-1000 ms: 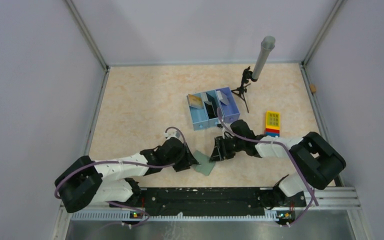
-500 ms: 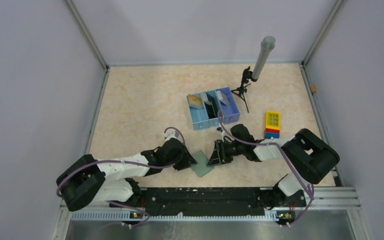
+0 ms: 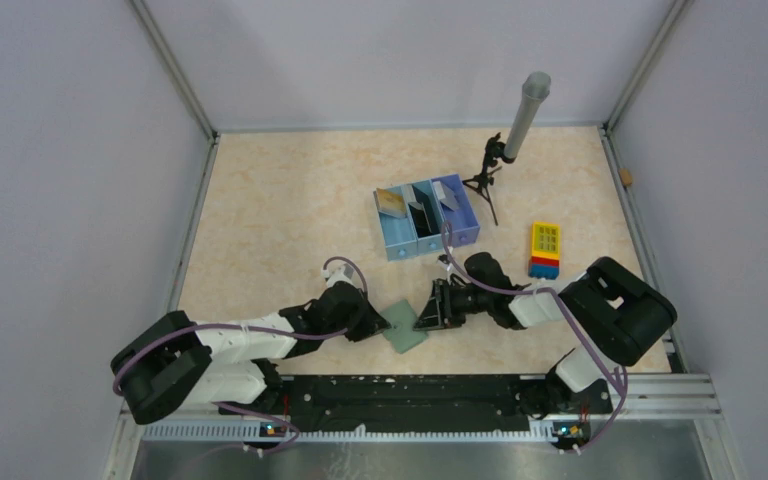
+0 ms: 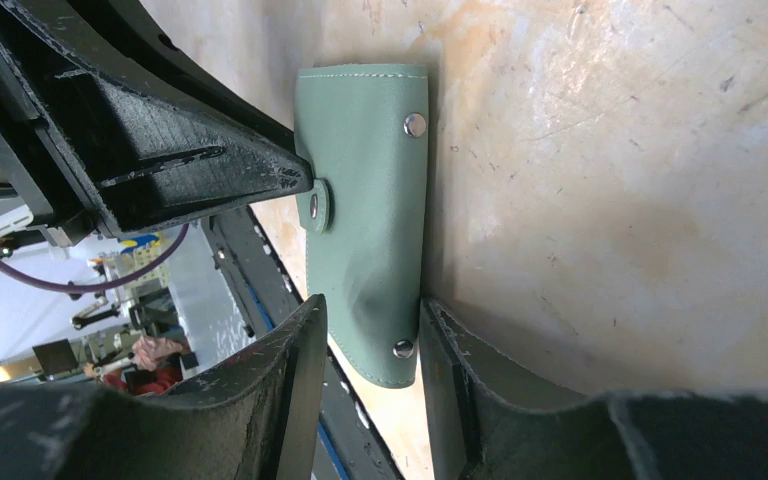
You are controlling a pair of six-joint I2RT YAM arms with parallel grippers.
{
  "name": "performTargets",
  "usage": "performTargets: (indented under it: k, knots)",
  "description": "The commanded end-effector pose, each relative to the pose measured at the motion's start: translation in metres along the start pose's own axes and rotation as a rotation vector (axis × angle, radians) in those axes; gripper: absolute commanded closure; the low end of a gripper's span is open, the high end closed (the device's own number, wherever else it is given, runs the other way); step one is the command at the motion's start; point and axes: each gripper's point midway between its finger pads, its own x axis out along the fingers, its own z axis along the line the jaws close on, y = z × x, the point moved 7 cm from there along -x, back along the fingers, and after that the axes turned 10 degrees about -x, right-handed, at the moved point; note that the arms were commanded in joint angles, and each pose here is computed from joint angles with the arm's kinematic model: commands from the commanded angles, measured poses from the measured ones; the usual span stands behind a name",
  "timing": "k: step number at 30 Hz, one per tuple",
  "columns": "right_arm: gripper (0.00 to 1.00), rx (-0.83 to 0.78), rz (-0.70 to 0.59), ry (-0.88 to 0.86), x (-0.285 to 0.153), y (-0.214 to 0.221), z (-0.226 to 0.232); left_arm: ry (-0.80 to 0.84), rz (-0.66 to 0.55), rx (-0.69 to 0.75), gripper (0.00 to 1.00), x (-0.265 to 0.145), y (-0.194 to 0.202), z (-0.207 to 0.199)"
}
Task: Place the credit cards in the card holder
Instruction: Open the card holder at the center of the board.
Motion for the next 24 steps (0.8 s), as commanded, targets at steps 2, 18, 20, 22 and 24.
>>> performTargets:
  k: [2,18,20,22,24]
  knots:
    - [0.62,-0.053,-0.054,-0.064,0.005,-0.009,0.011,0.005,-0.028,0.005,0.80,0.000,0.000,0.015]
    - [1.00,-0.106,-0.106,-0.130,0.001,-0.025,0.033,0.065,-0.107,0.066,0.75,-0.009,-0.010,0.005]
    - [1.00,-0.126,-0.124,-0.103,-0.002,-0.030,0.036,0.043,-0.145,0.104,0.64,-0.015,-0.017,-0.003]
    - [1.00,-0.149,-0.137,-0.041,-0.007,-0.034,0.036,0.013,-0.190,0.161,0.51,-0.024,-0.025,-0.012]
    - [1.00,-0.191,-0.164,0.033,-0.014,-0.041,0.037,0.003,-0.243,0.205,0.45,-0.038,-0.035,-0.029]
